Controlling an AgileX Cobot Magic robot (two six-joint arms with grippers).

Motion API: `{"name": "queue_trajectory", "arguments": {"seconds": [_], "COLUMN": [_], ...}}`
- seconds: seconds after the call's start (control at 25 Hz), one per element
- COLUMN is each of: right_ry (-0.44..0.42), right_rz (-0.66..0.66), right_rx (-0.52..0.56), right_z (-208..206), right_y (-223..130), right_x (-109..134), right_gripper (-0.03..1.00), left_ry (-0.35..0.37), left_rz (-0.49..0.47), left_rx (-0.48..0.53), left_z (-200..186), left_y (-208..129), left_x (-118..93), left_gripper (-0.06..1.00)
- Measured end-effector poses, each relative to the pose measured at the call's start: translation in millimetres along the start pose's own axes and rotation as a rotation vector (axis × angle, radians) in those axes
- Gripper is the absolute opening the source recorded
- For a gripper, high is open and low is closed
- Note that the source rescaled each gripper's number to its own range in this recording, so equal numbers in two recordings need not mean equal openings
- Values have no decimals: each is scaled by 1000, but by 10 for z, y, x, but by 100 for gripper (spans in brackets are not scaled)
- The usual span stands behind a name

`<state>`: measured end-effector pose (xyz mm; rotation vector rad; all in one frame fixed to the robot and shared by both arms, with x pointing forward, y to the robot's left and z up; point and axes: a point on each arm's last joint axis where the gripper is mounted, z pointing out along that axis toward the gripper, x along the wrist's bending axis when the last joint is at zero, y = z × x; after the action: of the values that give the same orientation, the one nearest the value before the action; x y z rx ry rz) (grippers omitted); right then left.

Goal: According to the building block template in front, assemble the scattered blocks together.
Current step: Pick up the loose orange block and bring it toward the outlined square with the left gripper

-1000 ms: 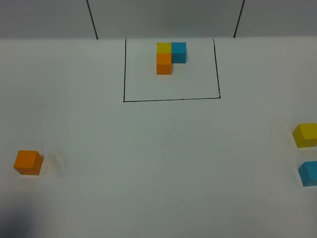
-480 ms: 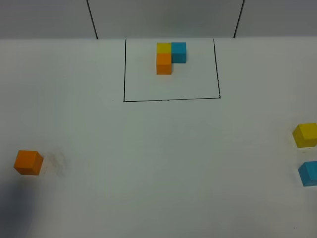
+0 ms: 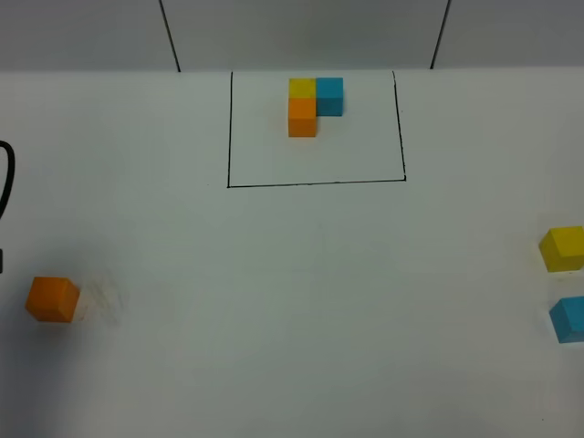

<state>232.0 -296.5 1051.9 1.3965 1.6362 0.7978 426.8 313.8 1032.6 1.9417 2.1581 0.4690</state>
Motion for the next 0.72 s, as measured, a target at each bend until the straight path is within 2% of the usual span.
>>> {"name": "queue_trajectory", "arguments": {"seconds": [0.32, 0.72], "right_ry": [0, 0], "right_rz": [0, 0], "right_rx": [0, 0], "right_z": [0, 0], "right_y": [0, 0], "right_x": [0, 0], "right_gripper": [1, 1], "left_ry": [-37, -79], "left_rz": [3, 4], "left_rx": [9, 27], "left_z": [564, 973], "left_y": [-72, 15], "left_x": [-82, -165], "left_gripper": [97, 97]}}
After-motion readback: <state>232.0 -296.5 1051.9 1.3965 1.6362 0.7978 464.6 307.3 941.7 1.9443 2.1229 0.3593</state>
